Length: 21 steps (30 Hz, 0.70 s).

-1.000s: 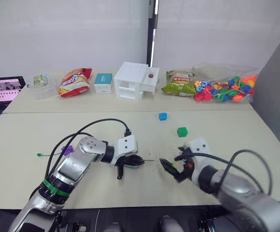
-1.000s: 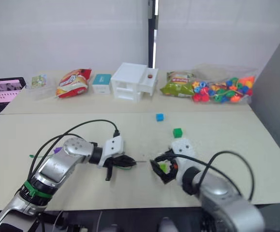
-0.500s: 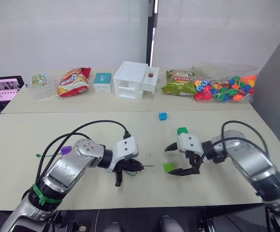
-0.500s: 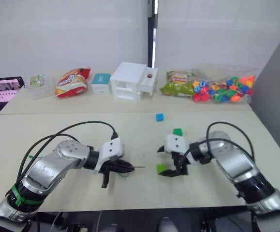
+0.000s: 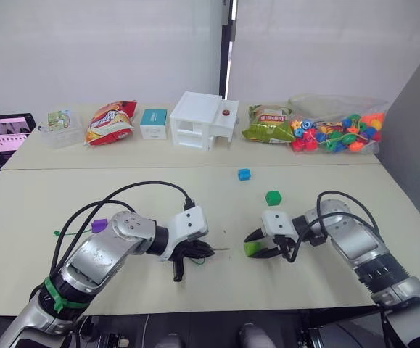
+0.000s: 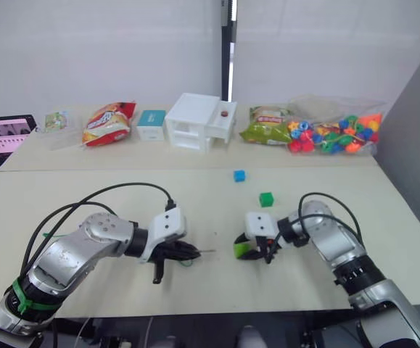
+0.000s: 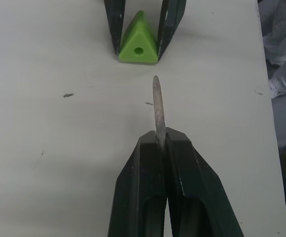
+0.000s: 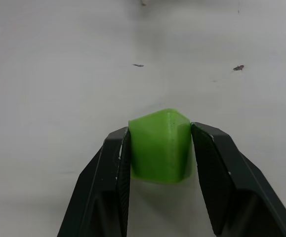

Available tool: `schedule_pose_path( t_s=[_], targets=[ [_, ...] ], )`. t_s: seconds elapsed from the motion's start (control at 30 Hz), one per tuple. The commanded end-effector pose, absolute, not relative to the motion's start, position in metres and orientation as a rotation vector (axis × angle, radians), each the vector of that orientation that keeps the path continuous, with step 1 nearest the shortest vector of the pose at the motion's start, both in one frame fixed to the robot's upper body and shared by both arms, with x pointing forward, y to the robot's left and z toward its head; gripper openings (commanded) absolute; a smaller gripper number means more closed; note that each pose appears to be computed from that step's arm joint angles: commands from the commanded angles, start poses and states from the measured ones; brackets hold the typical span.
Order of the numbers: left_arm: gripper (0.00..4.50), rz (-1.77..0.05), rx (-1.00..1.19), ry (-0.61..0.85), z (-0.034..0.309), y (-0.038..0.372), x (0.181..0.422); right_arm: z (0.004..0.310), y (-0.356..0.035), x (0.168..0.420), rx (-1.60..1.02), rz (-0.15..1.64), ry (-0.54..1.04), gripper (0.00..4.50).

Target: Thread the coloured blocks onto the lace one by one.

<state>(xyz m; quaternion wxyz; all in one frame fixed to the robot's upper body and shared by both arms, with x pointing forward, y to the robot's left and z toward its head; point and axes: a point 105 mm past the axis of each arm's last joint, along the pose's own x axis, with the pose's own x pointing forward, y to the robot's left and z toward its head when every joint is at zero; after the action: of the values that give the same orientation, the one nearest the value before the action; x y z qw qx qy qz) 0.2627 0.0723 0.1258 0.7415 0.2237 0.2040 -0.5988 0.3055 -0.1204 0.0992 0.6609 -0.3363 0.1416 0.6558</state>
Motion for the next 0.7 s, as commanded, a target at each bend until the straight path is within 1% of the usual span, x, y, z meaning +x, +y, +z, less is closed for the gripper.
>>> schedule_pose_path(
  t_s=[0.03,0.13,0.23,0.4,0.7],
  targets=[
    [0.0,-1.328,0.523,0.419,0.135,0.07,0.261,0.114,-0.11,0.305,-0.765,1.429,0.272,1.37],
    [0.0,-1.321,0.537,0.431,0.136,0.067,0.265,0.122,-0.094,0.296,-0.756,1.411,0.281,1.37],
    [0.0,-1.332,0.557,0.45,0.136,0.066,0.266,0.111,-0.088,0.294,-0.794,1.353,0.352,1.37],
    [0.0,-1.326,0.606,0.482,0.133,0.067,0.27,0.095,-0.087,0.285,-0.836,1.346,0.417,1.37],
    [0.0,-1.312,0.625,0.499,0.125,0.066,0.276,0.095,-0.086,0.281,-0.828,1.347,0.438,1.37]
  ],
)
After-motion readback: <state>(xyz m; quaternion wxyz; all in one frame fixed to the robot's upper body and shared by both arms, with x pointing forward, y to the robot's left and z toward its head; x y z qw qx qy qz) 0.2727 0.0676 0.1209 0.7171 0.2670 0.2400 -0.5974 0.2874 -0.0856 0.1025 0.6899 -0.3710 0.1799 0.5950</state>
